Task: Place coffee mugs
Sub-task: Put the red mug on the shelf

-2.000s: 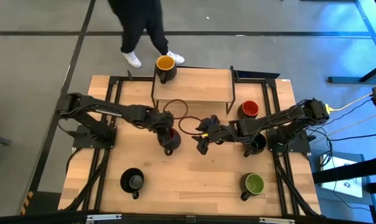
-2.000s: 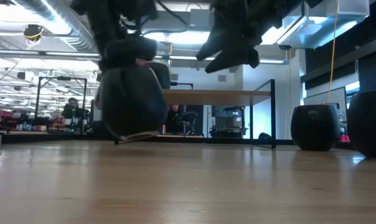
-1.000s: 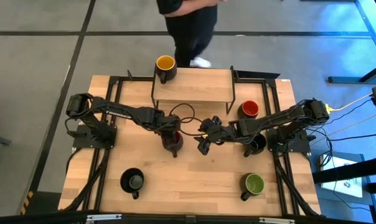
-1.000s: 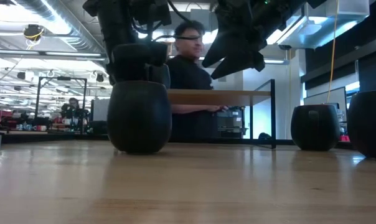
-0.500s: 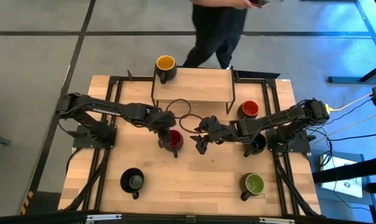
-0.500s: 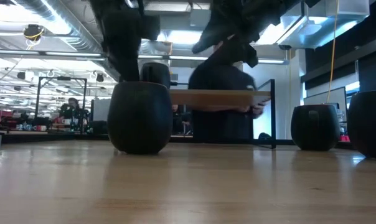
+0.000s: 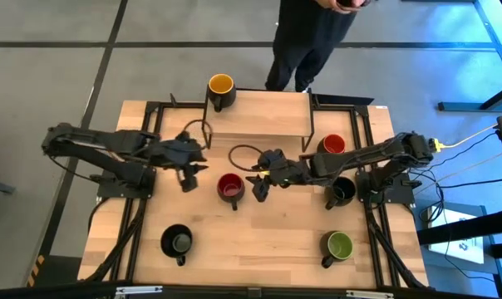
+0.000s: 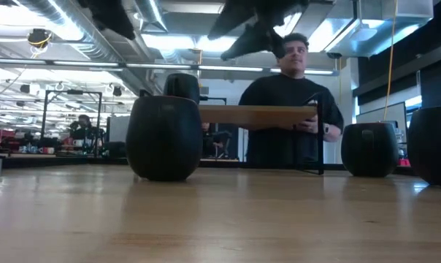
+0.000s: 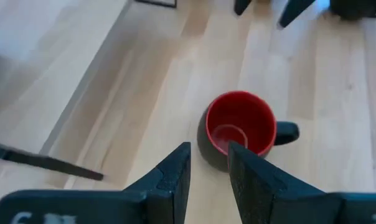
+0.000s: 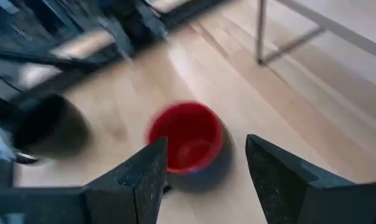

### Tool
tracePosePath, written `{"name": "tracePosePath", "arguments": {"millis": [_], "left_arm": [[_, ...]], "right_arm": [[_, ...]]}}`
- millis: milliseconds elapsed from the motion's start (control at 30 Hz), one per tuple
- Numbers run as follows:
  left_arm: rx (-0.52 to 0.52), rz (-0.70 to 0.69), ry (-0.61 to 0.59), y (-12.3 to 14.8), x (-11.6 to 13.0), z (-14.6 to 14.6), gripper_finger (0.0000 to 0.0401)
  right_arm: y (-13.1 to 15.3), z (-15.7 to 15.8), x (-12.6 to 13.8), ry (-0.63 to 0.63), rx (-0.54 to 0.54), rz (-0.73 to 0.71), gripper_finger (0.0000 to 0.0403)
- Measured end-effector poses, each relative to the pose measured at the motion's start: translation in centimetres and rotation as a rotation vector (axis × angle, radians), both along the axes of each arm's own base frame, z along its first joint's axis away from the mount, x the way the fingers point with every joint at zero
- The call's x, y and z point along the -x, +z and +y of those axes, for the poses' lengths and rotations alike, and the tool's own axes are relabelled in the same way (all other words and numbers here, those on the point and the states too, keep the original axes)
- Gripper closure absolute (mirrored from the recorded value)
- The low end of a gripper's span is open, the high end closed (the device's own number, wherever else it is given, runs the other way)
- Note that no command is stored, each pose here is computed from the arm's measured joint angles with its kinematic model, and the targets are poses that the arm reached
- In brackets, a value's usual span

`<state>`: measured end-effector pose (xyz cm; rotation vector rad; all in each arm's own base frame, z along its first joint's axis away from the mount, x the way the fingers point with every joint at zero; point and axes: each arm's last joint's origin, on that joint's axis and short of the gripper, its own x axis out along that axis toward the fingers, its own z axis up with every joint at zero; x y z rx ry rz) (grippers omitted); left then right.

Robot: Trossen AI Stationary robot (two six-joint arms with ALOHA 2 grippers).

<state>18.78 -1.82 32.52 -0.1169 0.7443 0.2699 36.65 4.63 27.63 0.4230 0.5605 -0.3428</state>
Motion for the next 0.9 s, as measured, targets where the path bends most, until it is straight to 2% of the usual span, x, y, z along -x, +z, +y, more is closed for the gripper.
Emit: {"name": "tracePosePath", "arguments": {"millis": [167,367,567,900], "left_arm": [[0.050,-0.037,0.058,-1.4,2.7,0.0,0.0300],[0.142,-0.050,0.144,-3.6,4.8,0.3,0.0300],[0.177,-0.047,0.169,-4.4,5.2,0.4,0.0300],[0.181,-0.051,0.180,-4.5,5.1,0.4,0.0300]], "right_arm": [[0.8,-0.8,-2.0,0.001,-0.031,0.131,0.0199],[1.1,-2.0,-4.5,-0.086,-0.144,0.239,0.0199],[-0.5,-3.3,-5.7,-0.156,-0.212,0.411,0.0199],[-3.2,-3.1,-7.0,-0.174,-0.321,0.463,0.0199]]}}
